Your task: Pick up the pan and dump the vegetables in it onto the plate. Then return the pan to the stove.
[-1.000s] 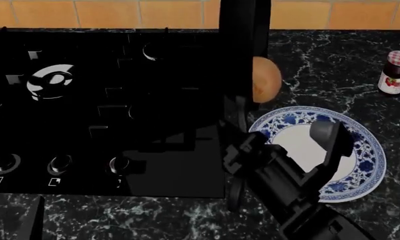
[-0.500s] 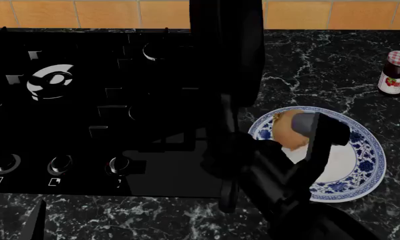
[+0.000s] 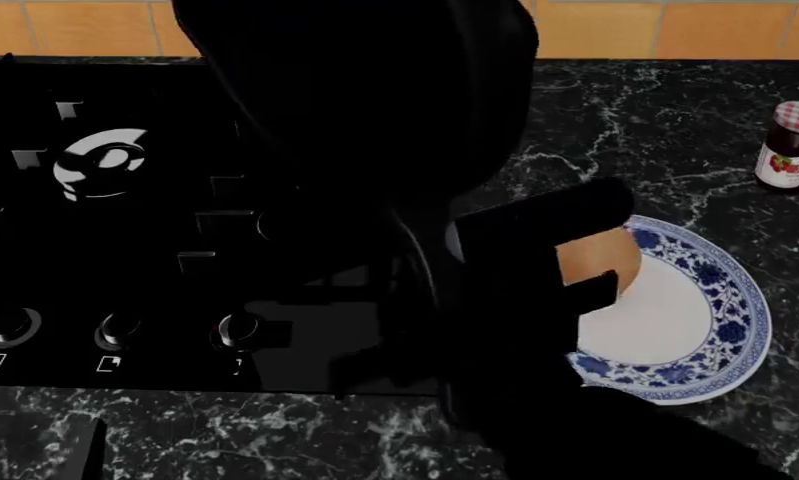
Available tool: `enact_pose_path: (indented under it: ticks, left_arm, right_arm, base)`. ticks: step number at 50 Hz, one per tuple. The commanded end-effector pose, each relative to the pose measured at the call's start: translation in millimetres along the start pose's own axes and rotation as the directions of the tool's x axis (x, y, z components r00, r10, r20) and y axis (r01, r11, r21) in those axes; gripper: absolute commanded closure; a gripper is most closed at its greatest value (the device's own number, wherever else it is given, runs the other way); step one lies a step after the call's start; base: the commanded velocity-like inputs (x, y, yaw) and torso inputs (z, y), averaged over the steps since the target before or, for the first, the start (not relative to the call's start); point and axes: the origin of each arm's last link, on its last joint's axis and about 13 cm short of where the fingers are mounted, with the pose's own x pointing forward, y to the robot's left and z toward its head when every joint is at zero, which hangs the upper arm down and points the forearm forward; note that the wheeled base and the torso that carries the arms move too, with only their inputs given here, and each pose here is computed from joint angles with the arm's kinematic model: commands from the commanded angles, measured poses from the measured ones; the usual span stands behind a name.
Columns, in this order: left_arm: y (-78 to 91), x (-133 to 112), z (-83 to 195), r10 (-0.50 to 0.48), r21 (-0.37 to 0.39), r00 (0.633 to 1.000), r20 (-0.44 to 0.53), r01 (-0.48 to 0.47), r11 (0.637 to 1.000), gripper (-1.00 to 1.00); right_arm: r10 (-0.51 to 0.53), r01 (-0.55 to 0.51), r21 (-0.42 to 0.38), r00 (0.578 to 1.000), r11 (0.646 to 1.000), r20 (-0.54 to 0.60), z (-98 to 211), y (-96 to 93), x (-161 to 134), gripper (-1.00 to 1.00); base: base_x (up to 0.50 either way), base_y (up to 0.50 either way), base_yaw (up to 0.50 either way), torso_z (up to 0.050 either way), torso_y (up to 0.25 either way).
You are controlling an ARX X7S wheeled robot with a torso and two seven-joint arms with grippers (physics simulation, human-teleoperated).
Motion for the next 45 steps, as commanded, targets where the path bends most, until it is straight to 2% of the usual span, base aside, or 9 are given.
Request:
enact_pose_path:
  ticks: [1, 15, 29, 36, 45]
  left_arm:
    - [0.8, -1.9, -2.8, 0.002, -0.008, 1.000, -0.003, -0.002, 1.000, -1.00]
    - [2.9, -0.2, -3.3, 0.003, -0.013, 1.000, 0.006, -0.003, 1.000, -1.00]
    - [4.0, -4.0, -3.8, 0.012, -0.014, 1.000, 0.009, -0.012, 1.000, -1.00]
    - [3.5, -4.3, -4.6, 0.009, -0.014, 1.000, 0.006, -0.009, 1.000, -1.00]
    - [3.8, -6.1, -5.7, 0.015, -0.016, 1.000, 0.003, -0.015, 1.000, -1.00]
  right_arm:
    - [-0.080, 0.100, -0.155, 0.988, 0.983, 0.130, 44.9, -5.4, -8.8, 1.00]
    - [-0.080, 0.113, -0.233, 0.986, 0.966, 0.147, 69.2, 0.7, -13.1, 1.00]
    - [-0.090, 0.123, -0.231, 0.985, 0.965, 0.147, 76.9, -1.1, -15.3, 1.00]
    - [-0.098, 0.126, -0.231, 0.987, 0.965, 0.131, 79.3, -3.4, -10.6, 1.00]
    - [-0.100, 0.099, -0.221, 0.995, 0.970, 0.005, 86.9, -20.2, 24.2, 1.00]
  base:
    - [0.07, 0.49, 0.00, 0.000, 0.000]
    - [0.10, 0.50, 0.00, 0.001, 0.001]
    - [0.11, 0.49, 0.00, 0.000, 0.002]
    - [0.00, 0.02, 0.00, 0.001, 0.001]
    - [0.00, 0.00, 0.00, 0.000, 0.001]
